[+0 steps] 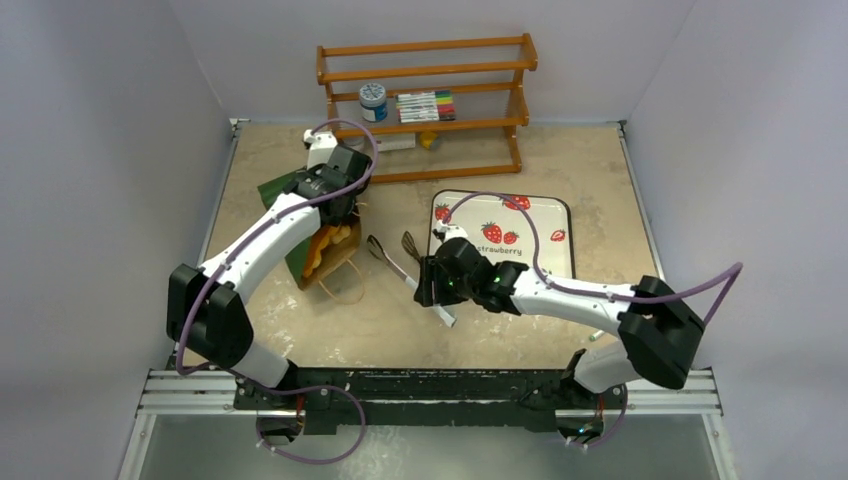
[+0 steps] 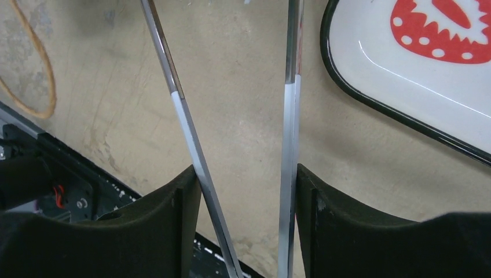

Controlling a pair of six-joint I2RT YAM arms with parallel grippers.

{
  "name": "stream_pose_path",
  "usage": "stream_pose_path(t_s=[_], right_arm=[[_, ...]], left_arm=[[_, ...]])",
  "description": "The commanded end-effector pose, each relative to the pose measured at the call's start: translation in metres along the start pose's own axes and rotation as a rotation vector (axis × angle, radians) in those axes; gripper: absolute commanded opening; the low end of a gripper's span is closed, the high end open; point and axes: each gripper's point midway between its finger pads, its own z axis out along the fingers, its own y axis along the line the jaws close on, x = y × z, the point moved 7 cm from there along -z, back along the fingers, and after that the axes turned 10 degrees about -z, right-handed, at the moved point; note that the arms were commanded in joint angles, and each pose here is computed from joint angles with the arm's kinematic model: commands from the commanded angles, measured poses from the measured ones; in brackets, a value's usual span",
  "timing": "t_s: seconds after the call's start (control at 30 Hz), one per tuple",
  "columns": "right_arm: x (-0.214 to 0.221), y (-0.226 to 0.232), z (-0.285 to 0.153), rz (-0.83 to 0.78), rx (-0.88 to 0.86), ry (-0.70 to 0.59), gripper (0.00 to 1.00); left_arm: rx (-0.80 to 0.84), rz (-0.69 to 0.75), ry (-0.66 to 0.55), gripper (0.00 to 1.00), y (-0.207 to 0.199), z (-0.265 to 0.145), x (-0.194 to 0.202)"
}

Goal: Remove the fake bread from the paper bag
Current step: Adjust the clamp at the center of the board.

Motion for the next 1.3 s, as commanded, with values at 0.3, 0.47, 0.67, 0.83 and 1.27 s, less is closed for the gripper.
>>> stream_pose_path(t_s=[0.3,0.47,0.67,0.83,1.27], right_arm=[[0.030,0.015,0.057,-0.003,0.057,0.029,0.59],[0.047,0.022,0.072,-0.073,0.172,0.082,0.62],[0.066,0.022,0.087,-0.119,0.309,0.134,0.64],[0.080,0.011,0.094,-0.135,0.375,0.179,0.70],[0.088,0.008,0.107,-0.198,0.397,0.224,0.74]], left_arm=[[-0.014,-0.080,-0.003,0.00,0.012,0.000,0.000],[-0.016,-0.086,-0.002,0.00,0.011,0.002,0.000],[-0.022,-0.093,-0.003,0.00,0.012,0.003,0.001],[-0.029,-0.103,-0.005,0.00,0.013,0.005,-0.001],[-0.046,-0.131,-0.001,0.00,0.018,0.008,-0.009]])
